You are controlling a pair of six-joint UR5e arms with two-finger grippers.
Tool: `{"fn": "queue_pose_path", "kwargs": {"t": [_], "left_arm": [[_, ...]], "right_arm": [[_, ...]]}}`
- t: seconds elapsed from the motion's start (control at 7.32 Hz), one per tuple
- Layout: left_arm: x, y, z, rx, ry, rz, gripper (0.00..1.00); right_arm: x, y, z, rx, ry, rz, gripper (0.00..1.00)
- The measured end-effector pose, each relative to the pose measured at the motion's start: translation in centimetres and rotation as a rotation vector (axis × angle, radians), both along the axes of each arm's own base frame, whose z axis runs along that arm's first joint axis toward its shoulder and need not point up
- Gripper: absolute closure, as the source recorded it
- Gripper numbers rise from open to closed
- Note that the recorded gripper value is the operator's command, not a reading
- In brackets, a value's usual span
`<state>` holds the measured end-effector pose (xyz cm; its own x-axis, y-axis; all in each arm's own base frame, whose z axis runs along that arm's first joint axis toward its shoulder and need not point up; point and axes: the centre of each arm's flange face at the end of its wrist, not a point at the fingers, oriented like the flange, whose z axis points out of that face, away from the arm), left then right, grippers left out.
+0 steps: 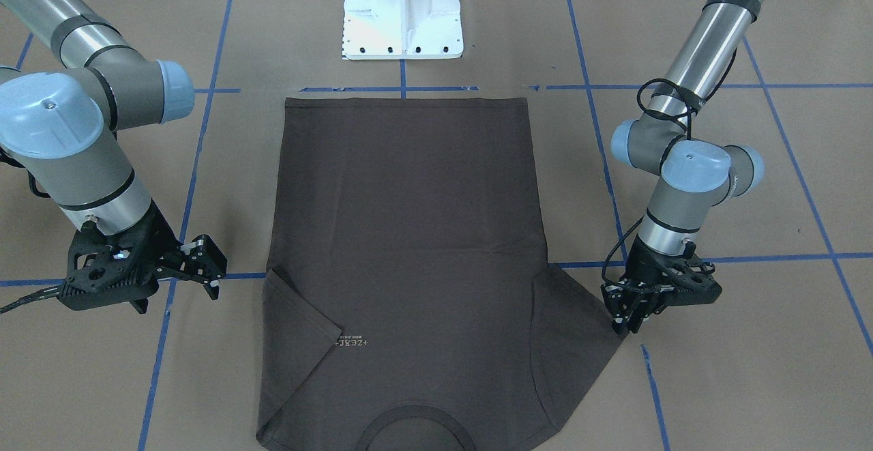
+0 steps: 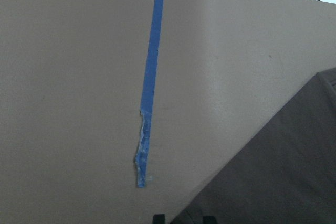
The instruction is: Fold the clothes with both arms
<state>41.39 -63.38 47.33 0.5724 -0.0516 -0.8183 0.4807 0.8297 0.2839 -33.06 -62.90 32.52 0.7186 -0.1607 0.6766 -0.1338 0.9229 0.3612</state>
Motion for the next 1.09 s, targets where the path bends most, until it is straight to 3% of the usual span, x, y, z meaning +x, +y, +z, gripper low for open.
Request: {"fn": "queue_pose_path", "kwargs": {"t": [0.55, 0.82, 1.09], "left_arm": [[0.4, 0.1, -1.8, 0.018, 0.016, 0.005, 1.00], [1.2, -0.3, -6.5, 0.018, 0.024, 0.006, 1.00], [3.5, -0.7, -12.4, -0.039, 0.009, 0.008, 1.00]], "right_arm": [[0.2, 0.1, 0.1, 0.000, 0.000, 0.002, 0.00], [0.2, 0.2, 0.2, -0.003, -0.001, 0.004, 0.00], [0.2, 0.2, 0.2, -0.005, -0.003, 0.006, 0.00]]}}
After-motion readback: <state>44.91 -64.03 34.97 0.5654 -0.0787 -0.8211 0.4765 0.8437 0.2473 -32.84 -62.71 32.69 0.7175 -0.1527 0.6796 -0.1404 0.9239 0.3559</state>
